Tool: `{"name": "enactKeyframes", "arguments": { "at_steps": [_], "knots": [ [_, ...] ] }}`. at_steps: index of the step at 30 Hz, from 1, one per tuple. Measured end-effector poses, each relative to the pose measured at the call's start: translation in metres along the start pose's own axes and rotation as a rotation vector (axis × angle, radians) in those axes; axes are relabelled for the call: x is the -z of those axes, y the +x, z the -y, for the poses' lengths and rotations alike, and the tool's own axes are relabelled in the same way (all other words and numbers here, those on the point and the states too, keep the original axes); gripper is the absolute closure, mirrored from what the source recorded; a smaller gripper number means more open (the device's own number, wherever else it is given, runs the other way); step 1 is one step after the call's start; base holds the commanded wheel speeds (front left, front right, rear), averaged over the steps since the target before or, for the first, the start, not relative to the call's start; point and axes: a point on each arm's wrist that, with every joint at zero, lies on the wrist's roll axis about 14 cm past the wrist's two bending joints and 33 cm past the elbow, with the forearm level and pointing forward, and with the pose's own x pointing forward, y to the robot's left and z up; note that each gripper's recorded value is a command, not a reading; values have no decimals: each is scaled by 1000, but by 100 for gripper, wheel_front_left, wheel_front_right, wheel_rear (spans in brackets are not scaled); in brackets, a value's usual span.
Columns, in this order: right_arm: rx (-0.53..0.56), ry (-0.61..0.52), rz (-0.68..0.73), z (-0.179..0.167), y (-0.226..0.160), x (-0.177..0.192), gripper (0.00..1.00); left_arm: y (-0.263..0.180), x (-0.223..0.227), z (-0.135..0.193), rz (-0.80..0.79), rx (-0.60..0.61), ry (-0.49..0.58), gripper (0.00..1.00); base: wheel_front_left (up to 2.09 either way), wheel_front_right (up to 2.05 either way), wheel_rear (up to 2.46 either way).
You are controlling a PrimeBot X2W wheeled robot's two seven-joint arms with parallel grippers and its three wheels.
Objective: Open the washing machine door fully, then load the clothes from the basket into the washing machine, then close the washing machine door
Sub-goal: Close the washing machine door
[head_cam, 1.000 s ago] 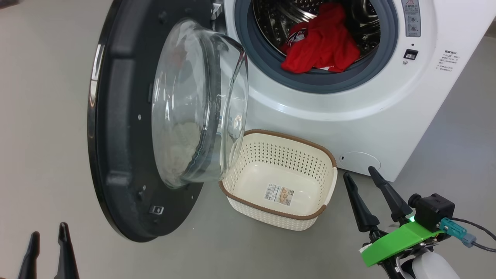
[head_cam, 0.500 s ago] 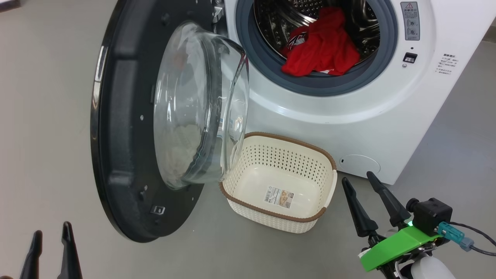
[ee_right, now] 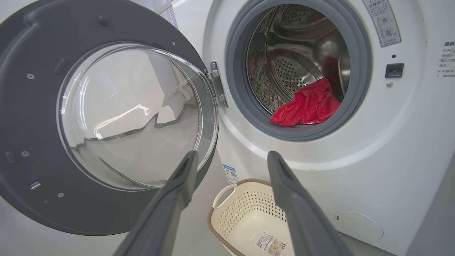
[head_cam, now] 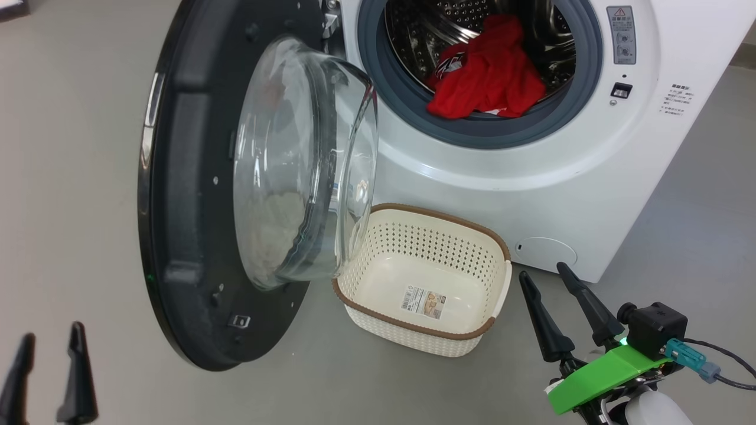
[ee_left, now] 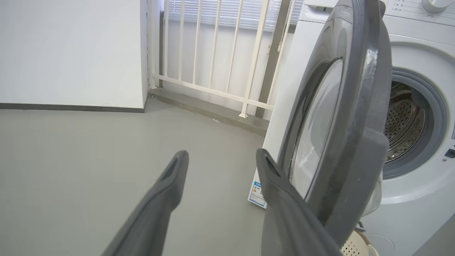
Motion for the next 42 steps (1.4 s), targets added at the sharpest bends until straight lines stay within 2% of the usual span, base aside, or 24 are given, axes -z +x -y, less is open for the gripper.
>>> {"name": "enactKeyframes", "arguments": {
  "at_steps": [2,3,4,5,6,13,17,31,42],
  "knots": [
    [3,1,-1,1,0,1,0,4,-5,-1,1,9,13,0,0,0,0],
    [5,2,-2,2,-1,1,0,6,-9,0,5,16,18,11,0,0,0],
    [6,2,-2,2,-1,1,0,9,-13,1,10,23,23,54,0,0,0],
    [8,3,-3,3,-1,2,0,12,-16,2,14,30,25,70,0,0,0],
    [10,3,-4,4,-1,2,0,15,-20,2,19,34,24,100,0,0,0],
    [21,4,-2,7,-2,2,0,40,-55,7,64,69,-33,100,0,0,0],
    [25,6,-3,8,-3,2,0,56,-75,11,76,91,-107,100,0,0,0],
    [50,8,2,15,-7,1,0,103,-86,9,-99,65,-617,100,0,0,0],
    [70,5,5,22,-12,-1,0,124,-75,30,-293,55,-998,100,0,0,0]
  ]
}}
